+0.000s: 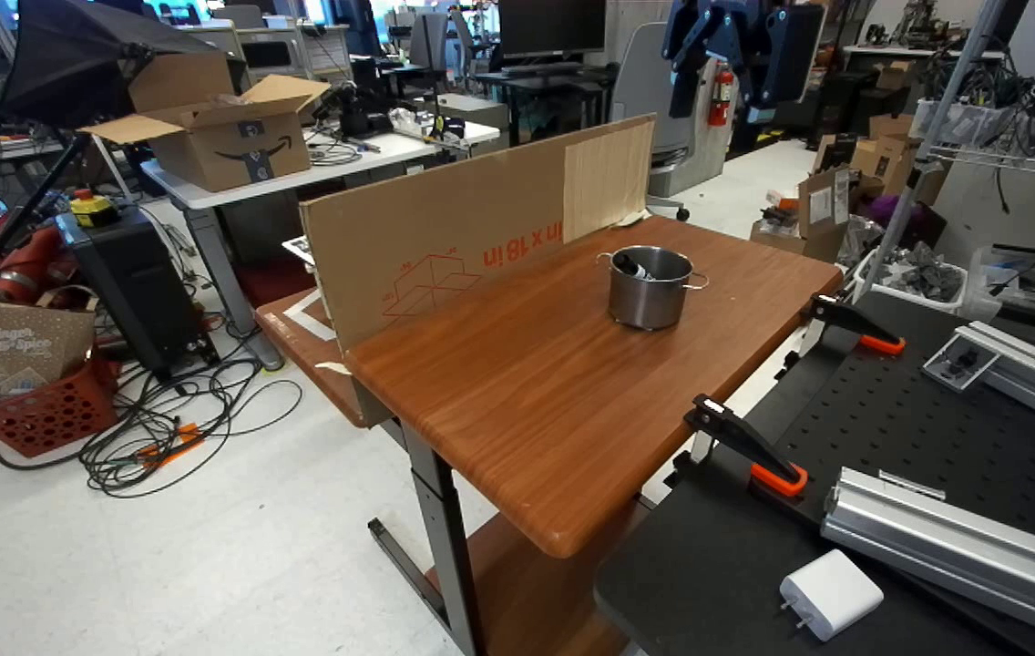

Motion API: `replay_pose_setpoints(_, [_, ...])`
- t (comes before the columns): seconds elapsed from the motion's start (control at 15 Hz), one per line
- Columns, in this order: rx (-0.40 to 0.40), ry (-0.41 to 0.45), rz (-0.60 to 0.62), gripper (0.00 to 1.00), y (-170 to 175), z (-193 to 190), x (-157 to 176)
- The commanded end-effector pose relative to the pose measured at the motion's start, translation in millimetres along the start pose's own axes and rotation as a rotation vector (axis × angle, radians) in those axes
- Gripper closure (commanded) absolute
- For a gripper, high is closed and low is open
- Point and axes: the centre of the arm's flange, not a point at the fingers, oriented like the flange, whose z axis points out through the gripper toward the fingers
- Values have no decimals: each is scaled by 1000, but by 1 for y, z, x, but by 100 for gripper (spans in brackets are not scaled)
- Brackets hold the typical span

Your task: Remove the white marker from the silver pot and put it on the table

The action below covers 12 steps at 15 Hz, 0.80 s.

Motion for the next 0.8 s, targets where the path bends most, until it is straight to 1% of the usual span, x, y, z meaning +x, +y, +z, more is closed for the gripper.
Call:
replay_pose_setpoints(0.0, [30,34,-169,0,2,13,11])
replay_pose_setpoints(0.4, [70,45,-287,0,11,35,11])
replay_pose_setpoints(0.73, [87,65,-325,0,24,52,8])
